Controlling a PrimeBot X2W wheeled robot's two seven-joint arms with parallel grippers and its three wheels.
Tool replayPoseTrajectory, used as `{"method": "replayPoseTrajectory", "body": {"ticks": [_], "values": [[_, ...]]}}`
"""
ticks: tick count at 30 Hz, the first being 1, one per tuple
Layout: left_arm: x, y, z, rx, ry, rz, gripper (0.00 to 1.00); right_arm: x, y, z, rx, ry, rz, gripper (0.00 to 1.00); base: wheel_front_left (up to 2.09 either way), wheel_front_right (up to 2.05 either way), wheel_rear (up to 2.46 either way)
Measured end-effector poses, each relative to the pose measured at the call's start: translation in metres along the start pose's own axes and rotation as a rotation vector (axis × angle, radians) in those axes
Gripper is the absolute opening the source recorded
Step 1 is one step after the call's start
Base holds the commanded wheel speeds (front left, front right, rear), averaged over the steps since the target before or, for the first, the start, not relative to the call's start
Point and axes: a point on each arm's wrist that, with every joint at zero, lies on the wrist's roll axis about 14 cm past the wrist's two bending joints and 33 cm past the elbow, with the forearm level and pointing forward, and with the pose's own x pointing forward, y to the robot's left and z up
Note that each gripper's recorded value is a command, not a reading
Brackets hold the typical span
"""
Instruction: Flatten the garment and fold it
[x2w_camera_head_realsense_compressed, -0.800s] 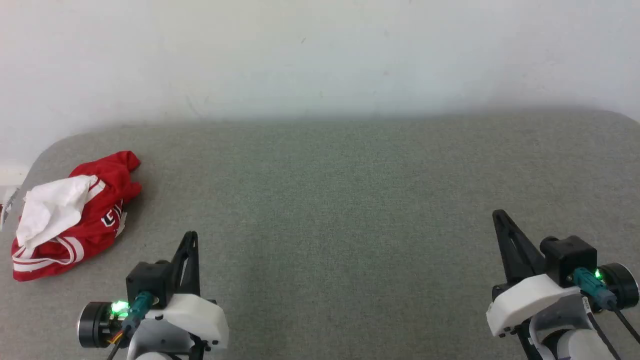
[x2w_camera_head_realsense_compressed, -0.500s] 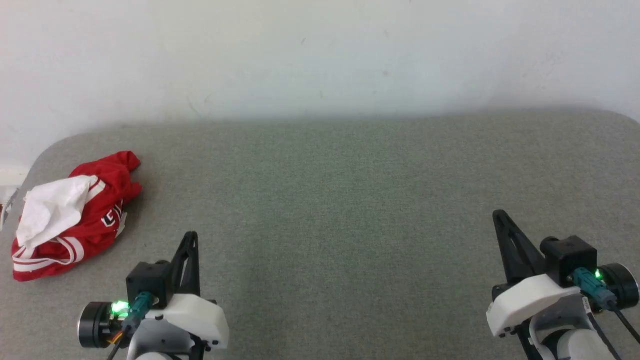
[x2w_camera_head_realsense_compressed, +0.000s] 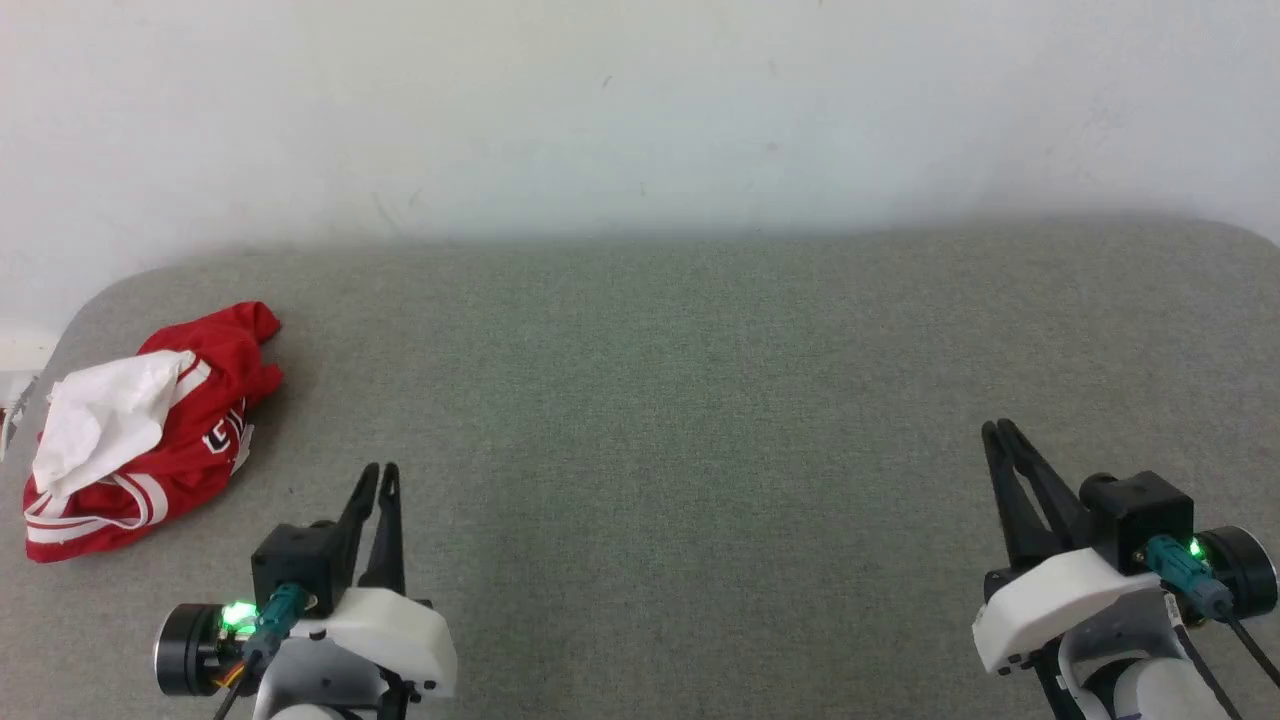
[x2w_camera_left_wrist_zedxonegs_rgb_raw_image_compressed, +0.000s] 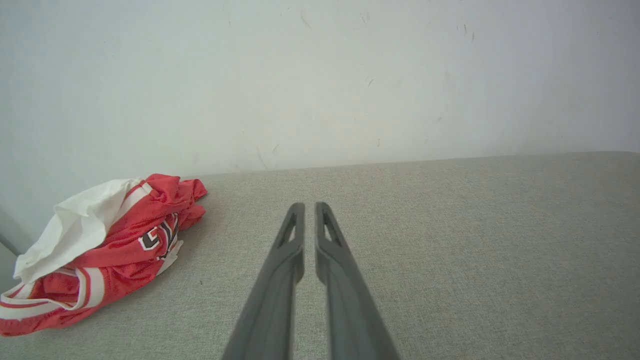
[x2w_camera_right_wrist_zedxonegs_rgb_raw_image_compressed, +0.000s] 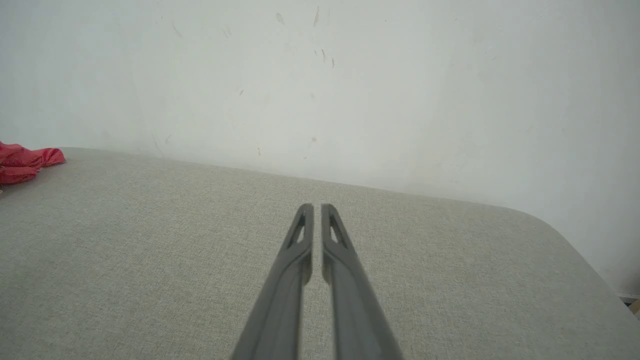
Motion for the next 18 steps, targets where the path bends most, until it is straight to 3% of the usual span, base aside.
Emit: {"method": "replayPoseTrajectory", "body": {"ticks": [1,2,3,18], "values": [[0.0,0.0,0.0,0.0,0.0,0.0,0.0,0.0,-0.0001,-0.0002,0.0,0.001,0.0,0.0,0.0,0.0,0.0],[0.0,0.0001,0.0,0.0,0.0,0.0,0.0,0.0,-0.0001,-0.0003,0.0,0.001,0.0,0.0,0.0,0.0,0.0],[0.0,0.0001,0.0,0.0,0.0,0.0,1.0,-0.0001,-0.0001,-0.0003,0.0,0.001,0.0,1.0,0.0,0.0,0.0],[0.0002,0.0,0.0019,0.0,-0.02,0.008,1.0,0.0004,-0.0067,0.0066,0.04,-0.037,-0.018,1.0,0.0,0.0,0.0]]}}
